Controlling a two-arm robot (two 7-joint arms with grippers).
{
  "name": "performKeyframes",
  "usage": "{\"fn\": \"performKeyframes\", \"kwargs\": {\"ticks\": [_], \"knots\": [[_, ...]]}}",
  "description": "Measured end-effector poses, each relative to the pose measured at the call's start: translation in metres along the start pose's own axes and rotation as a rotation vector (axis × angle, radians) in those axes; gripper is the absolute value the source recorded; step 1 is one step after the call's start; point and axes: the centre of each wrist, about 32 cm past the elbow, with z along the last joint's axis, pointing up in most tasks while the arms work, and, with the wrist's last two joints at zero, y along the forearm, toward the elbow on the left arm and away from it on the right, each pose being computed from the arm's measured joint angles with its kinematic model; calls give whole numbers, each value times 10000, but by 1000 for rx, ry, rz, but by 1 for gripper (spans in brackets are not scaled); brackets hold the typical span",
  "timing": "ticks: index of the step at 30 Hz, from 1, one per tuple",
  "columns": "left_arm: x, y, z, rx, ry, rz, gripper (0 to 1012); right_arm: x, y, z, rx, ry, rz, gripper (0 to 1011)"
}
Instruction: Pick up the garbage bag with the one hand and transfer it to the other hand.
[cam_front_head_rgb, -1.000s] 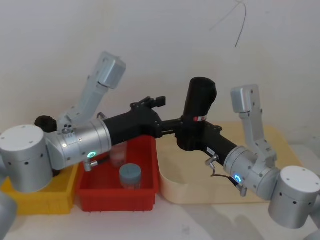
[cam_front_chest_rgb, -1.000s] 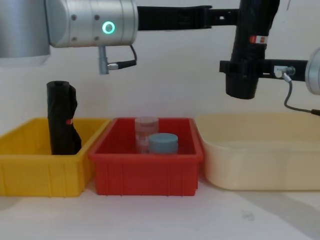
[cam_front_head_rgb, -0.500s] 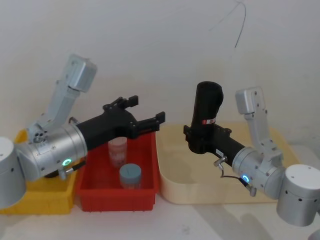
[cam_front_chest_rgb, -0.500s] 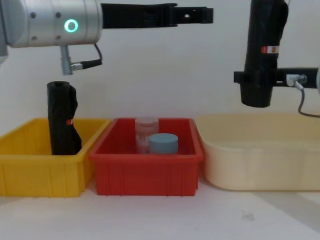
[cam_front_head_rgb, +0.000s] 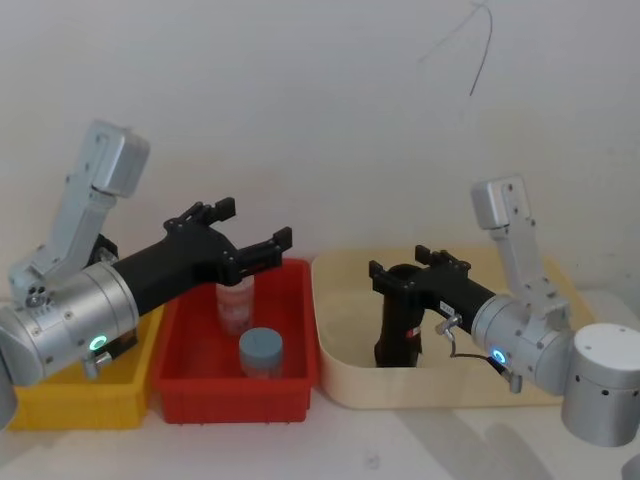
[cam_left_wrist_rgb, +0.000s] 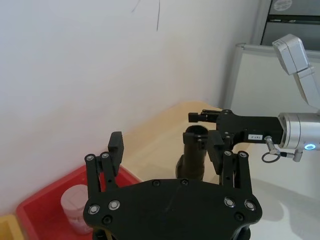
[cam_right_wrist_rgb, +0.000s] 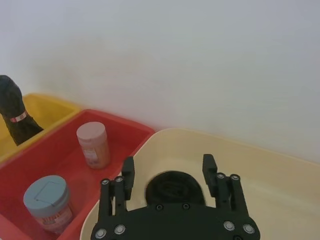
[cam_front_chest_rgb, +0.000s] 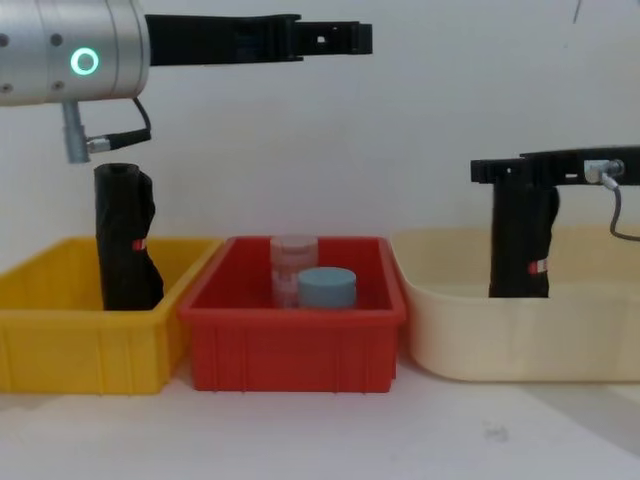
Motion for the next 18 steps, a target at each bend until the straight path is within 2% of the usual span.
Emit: {"fn": "performKeyframes", "kwargs": {"ticks": [9, 18], "knots": [[-7, 66, -7, 0, 1, 23, 1001, 8, 14, 37, -17, 10, -18, 1001], [-14, 101, -11, 0, 1, 34, 1002, 24, 4, 116, 1, 6, -44, 1000]]}}
